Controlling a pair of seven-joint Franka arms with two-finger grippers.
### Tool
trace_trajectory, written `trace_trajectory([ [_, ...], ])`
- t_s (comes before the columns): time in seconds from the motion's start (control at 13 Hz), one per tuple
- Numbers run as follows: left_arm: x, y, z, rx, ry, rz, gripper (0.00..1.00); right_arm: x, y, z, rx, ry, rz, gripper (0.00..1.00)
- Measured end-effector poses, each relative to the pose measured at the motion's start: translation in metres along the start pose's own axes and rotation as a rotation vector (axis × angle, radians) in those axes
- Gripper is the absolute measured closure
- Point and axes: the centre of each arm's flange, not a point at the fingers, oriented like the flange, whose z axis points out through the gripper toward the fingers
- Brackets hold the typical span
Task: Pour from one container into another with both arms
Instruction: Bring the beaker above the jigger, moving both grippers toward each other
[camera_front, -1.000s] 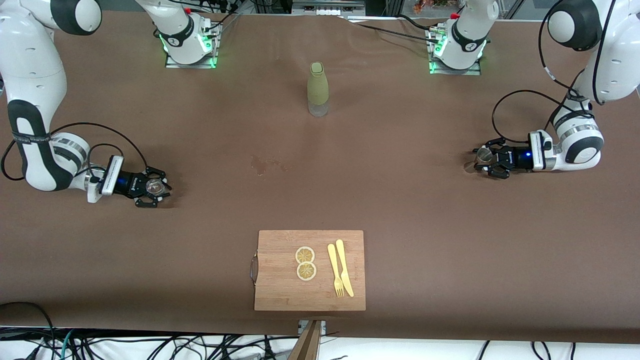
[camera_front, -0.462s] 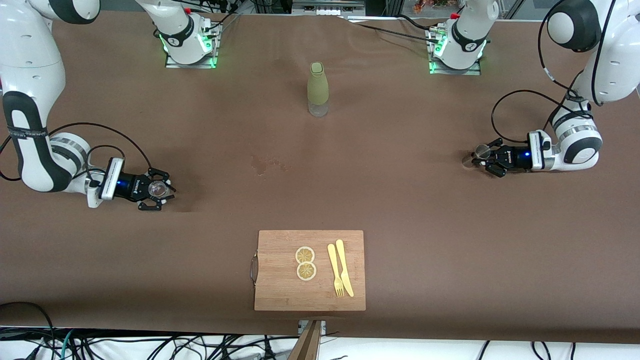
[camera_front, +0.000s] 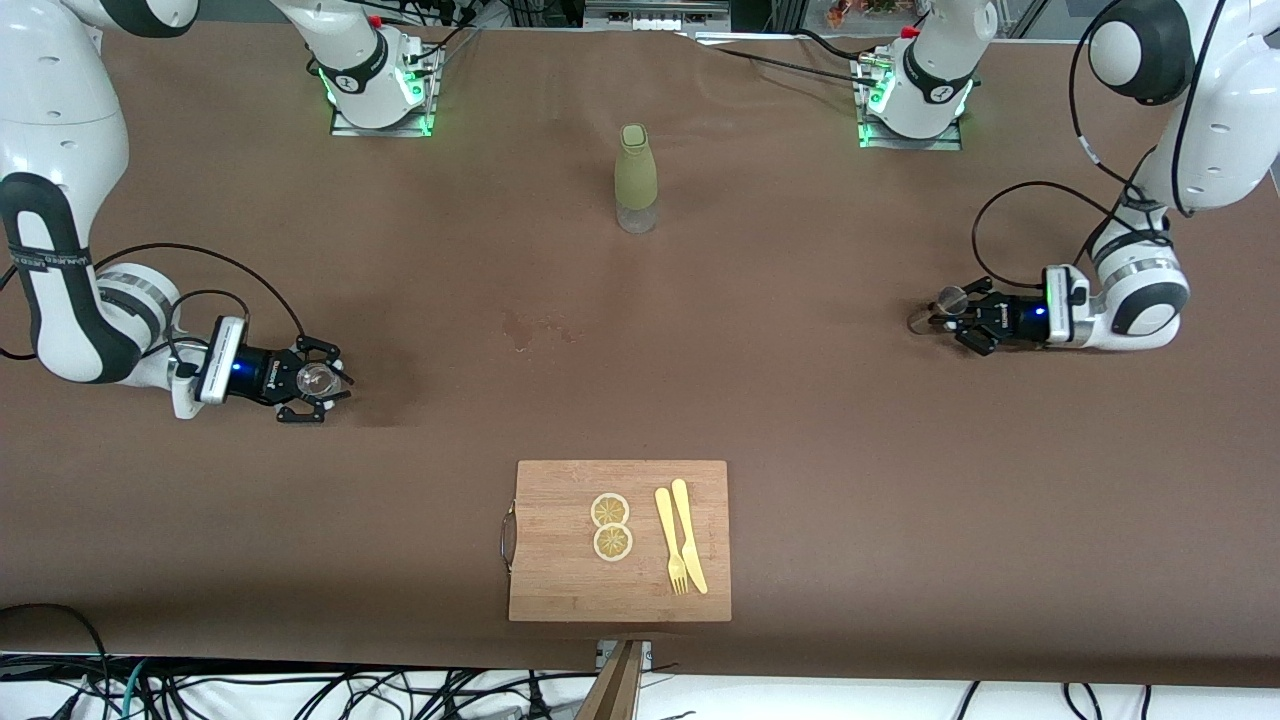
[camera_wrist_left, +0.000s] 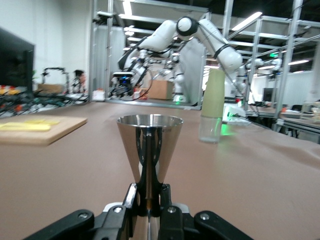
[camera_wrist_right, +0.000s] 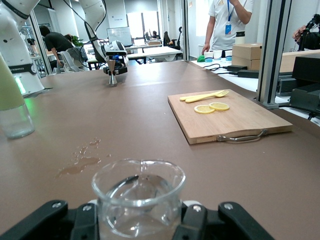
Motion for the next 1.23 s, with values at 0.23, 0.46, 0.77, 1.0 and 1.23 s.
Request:
trace_trajectory([
  [0.23,0.009,-0.031,0.068,-0.059,0.035,0.04,0.79,0.026,0.002,0.018,0.015,-0.011,0.026,0.78],
  [0.46,0.013,-0.056,0.137,-0.082,0.012,0.061,0.79,0.056,-0.002,0.05,0.043,-0.034,0.043,0.78],
  [0.77,0.026,-0.078,0.225,-0.041,0.029,0.078,0.79,0.091,-0.013,0.1,0.089,-0.066,0.026,0.78],
  [1.0,0.031,-0.083,0.265,0.006,0.036,0.072,0.79,0.122,-0.026,0.133,0.091,-0.089,0.017,0.78],
  [1.23,0.034,-0.086,0.3,0.05,0.021,0.06,0.79,0.147,-0.047,0.159,0.077,-0.029,0.036,0.78],
])
